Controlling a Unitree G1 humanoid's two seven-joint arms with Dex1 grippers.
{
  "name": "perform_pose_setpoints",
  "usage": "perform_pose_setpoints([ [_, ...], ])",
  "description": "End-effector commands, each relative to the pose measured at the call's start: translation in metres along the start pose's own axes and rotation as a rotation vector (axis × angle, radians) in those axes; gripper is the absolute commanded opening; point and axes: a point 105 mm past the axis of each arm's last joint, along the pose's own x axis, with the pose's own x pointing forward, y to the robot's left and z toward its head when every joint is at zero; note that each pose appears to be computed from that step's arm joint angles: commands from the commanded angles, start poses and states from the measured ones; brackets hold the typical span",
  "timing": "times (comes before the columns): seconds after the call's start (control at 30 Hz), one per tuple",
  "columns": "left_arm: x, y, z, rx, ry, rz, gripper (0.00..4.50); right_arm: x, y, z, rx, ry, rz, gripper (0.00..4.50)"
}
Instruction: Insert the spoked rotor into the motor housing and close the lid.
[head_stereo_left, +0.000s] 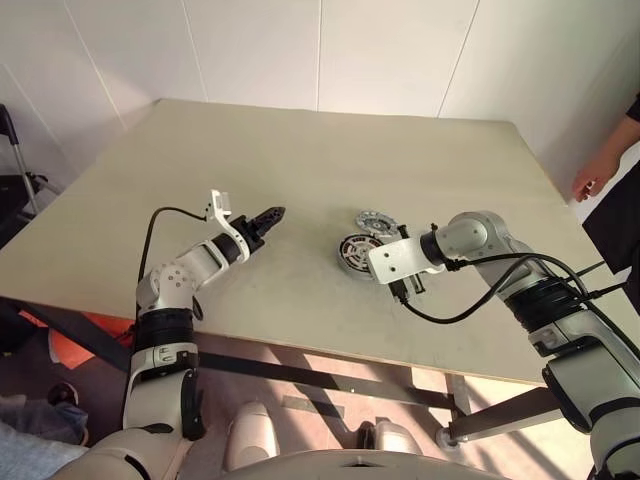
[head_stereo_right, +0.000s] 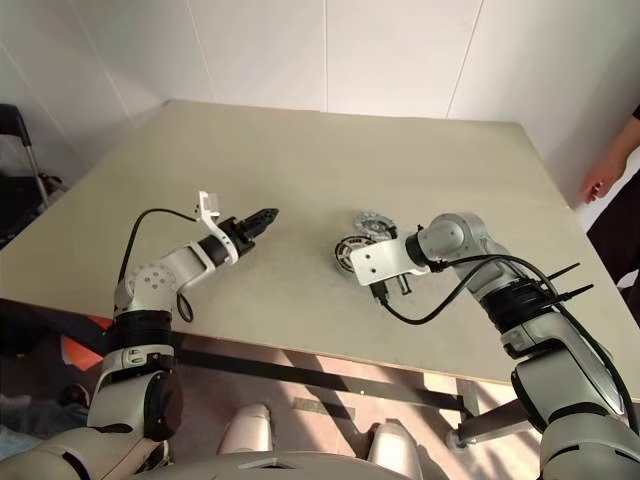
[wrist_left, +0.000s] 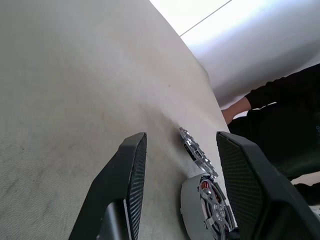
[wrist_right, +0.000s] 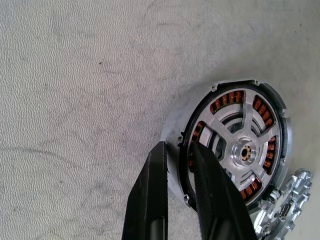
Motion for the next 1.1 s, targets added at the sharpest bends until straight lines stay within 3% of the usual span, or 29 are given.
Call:
perform_pose_setpoints([
  [0.03, 0.000, -0.010, 0.011, 0.022, -0.042, -0.034, 2.35, 0.000, 0.001, -0.002, -0.002, 0.014, 0.002, 0.09],
  [0.33, 0.002, -0.007, 0.006, 0.015, -0.036, -0.022, 2.35, -0.011, -0.014, 0.002, 0.060, 0.002, -0.081, 0.04],
  [0.47, -0.001, -0.006, 0.004, 0.004, -0.046, -0.018, 2.35, -0.029, -0.028, 0.016, 0.140, -0.048, -0.138, 0.04],
  [0.57, -0.006, 0.001, -0.003, -0.015, -0.050, 0.004, 2.35, -0.061, -0.049, 0.032, 0.253, -0.096, -0.188, 0.04],
  [0.73, -0.012, 0.006, -0.010, -0.030, -0.066, 0.026, 2.35, -0.077, -0.061, 0.049, 0.546, -0.156, -0.185, 0.04],
  [0.93, -0.027, 0.014, -0.004, -0.027, -0.110, 0.072, 2.35, -0.049, -0.074, 0.065, 1.128, -0.190, -0.153, 0.04],
  [1.1, -0.043, 0.019, -0.001, -0.022, -0.139, 0.109, 2.35, -0.024, -0.086, 0.057, 1.416, -0.142, -0.212, 0.04],
])
